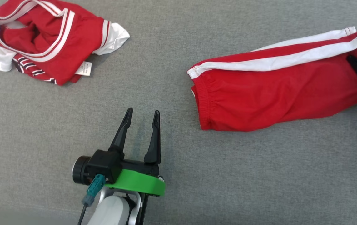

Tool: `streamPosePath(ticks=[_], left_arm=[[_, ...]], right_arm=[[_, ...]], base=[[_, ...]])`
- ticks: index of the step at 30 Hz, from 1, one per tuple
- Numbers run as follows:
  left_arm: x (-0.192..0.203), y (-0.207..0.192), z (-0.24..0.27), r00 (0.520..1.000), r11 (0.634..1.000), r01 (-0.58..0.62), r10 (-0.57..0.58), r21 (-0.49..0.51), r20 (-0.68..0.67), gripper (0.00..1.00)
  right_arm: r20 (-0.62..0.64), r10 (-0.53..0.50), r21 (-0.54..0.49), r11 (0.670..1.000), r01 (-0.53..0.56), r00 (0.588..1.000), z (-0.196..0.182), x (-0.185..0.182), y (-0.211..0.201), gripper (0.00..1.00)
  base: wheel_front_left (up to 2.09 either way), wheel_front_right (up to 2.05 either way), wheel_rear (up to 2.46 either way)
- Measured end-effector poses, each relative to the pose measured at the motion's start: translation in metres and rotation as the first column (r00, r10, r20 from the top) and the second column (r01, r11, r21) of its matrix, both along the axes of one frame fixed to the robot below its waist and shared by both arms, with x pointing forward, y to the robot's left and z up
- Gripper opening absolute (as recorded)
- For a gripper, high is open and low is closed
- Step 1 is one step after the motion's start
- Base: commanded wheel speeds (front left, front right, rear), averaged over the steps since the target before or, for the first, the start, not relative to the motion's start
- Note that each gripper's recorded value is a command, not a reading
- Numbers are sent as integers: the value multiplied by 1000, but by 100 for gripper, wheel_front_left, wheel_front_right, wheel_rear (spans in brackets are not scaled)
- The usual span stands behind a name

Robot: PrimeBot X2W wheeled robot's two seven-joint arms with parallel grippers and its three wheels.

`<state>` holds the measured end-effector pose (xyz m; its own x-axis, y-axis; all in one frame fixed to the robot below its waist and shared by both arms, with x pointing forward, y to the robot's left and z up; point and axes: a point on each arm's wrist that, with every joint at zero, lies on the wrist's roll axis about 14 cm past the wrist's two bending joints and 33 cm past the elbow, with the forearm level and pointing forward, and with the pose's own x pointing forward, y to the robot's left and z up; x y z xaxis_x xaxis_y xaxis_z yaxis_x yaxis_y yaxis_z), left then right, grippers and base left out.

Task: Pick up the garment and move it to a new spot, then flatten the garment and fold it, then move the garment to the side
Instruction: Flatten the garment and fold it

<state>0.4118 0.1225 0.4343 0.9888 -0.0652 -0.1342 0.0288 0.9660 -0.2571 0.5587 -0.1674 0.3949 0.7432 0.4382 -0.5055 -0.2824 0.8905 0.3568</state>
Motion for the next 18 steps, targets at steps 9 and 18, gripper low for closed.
streamPosePath(ticks=[9,18], left_arm=[[-14,-4,15,999,1000,24,-24,-6,40,100],[-19,-18,23,995,997,70,-69,-20,66,100]], right_arm=[[22,-165,64,984,163,986,27,-41,-49,0],[31,-316,103,945,312,948,41,-55,-92,0]], base=[[0,0,0],[0,0,0]])
